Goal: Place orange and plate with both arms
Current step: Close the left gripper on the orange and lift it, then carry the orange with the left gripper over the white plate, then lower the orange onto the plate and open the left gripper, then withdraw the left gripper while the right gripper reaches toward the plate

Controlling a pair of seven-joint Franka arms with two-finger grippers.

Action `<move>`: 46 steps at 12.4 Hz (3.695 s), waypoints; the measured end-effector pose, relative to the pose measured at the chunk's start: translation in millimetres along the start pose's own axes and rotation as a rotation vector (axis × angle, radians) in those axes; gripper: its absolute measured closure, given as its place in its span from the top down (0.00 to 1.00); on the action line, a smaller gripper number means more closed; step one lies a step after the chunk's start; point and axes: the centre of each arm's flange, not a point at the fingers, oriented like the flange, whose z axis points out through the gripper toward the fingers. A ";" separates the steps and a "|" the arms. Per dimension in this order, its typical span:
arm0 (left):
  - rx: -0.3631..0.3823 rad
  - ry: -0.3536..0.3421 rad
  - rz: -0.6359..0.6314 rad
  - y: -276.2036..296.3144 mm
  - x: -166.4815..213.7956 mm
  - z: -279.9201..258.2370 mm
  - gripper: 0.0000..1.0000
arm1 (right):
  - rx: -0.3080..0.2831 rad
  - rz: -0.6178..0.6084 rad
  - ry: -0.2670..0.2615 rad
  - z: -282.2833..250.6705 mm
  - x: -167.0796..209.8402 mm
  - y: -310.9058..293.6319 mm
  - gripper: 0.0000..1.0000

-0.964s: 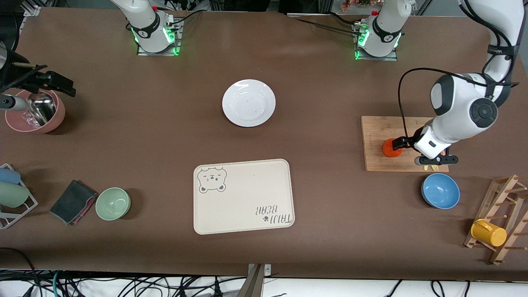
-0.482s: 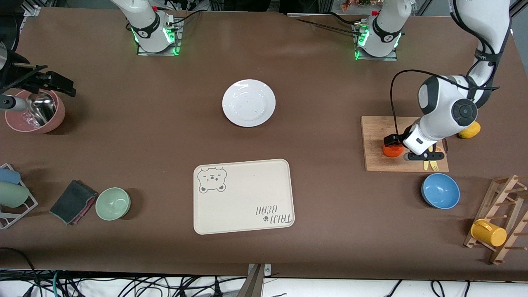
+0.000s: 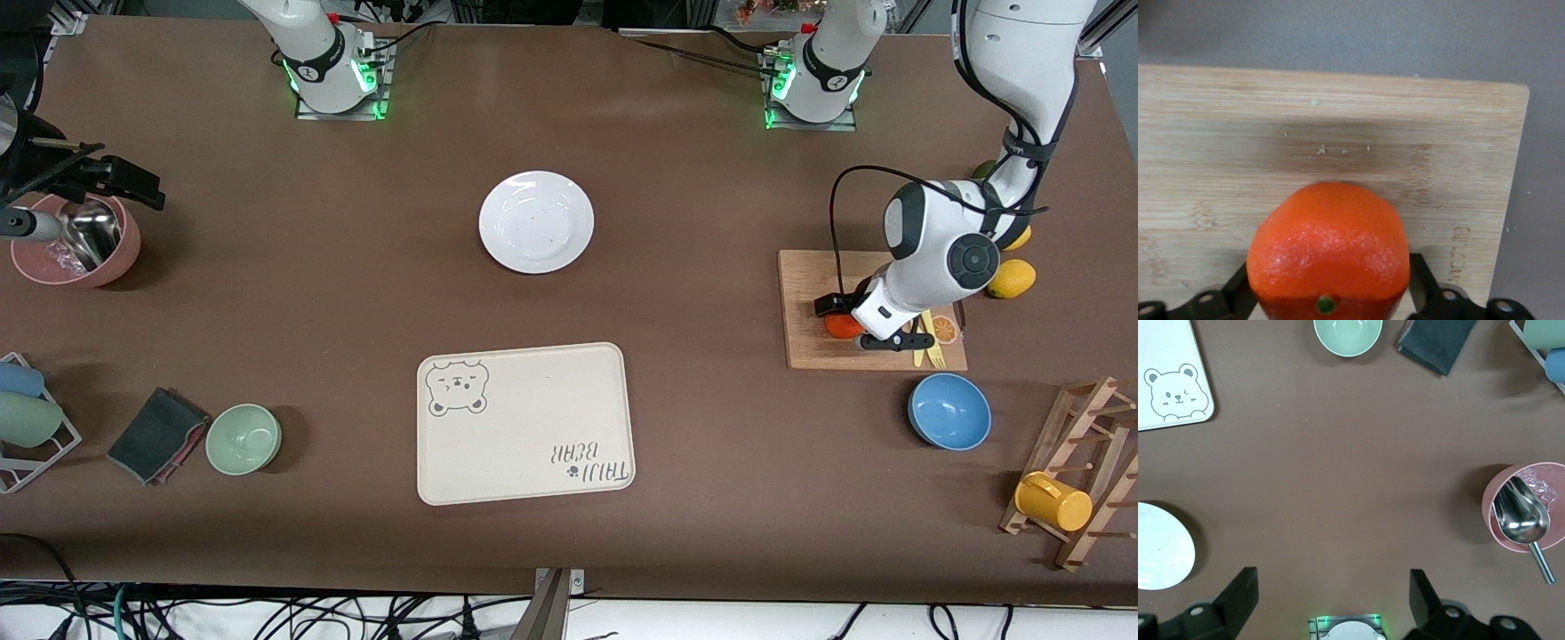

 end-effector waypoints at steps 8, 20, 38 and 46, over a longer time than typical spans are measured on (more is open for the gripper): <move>0.013 0.031 -0.008 68.6 17.6 -36.1 0.69 | 0.000 0.000 0.000 0.0 0.1 0.0 1.00; -0.148 -0.072 -0.278 508.4 -166.4 -35.6 0.69 | 0.000 0.000 0.001 -0.2 0.2 -0.1 1.00; 0.044 -0.088 -0.366 528.8 -126.2 -22.2 1.00 | 0.000 0.002 -0.008 3.0 2.0 0.8 1.00; 0.031 -0.157 -0.286 298.6 37.2 -130.3 1.00 | -0.004 -0.049 -0.114 35.3 13.8 0.8 1.00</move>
